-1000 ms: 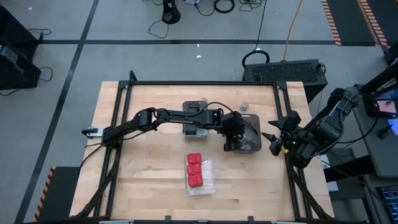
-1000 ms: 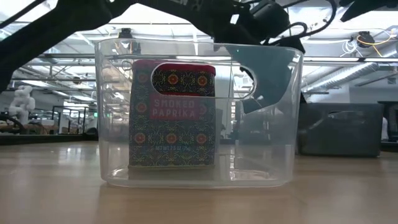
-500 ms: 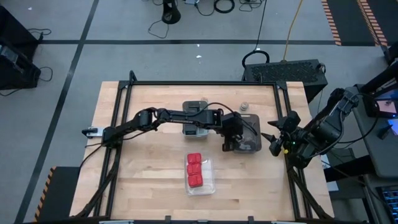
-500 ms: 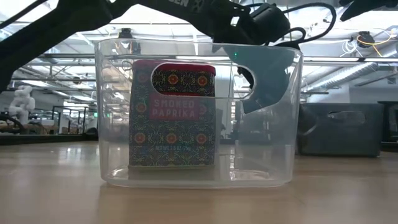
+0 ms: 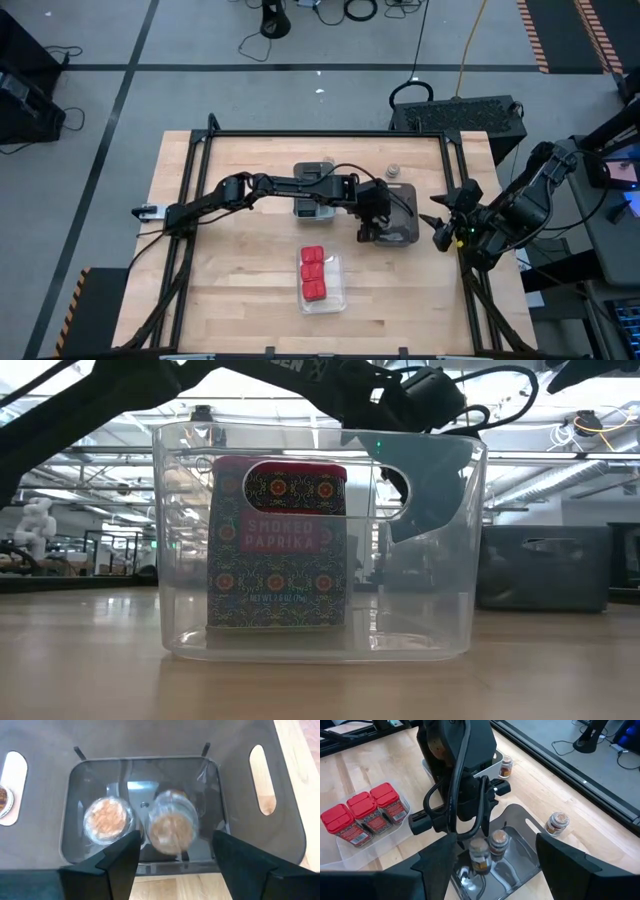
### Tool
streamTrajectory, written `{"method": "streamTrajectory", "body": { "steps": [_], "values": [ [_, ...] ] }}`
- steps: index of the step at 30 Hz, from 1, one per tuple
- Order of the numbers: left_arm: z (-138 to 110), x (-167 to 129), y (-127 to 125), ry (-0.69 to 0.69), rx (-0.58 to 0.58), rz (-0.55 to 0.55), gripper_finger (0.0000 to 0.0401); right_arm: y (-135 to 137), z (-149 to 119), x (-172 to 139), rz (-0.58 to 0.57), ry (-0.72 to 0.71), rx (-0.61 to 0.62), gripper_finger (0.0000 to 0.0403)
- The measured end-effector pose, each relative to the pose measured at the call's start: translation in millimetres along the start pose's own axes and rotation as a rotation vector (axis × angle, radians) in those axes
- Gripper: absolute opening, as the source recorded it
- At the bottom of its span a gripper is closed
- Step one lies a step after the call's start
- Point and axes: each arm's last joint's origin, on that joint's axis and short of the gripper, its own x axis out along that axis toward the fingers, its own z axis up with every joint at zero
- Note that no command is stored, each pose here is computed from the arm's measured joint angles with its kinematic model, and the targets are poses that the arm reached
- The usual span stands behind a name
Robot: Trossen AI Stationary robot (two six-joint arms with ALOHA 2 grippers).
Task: Sort spices by type
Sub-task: Put the brown spice bottle into the black bin
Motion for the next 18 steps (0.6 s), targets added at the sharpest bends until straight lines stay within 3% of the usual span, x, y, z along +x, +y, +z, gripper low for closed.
{"method": "streamTrajectory", "body": {
  "steps": [10,18],
  "values": [
    [-0.3,0.0,0.0,0.004,0.003,0.0,0.0258,0.0,0.0,0.0,0.0,0.001,0.0,0.0258],
    [6.9,-14.0,-1.4,-0.017,0.101,0.01,0.0259,0.0,-0.2,0.0,0.001,0.006,-0.001,0.0258]
  ]
}}
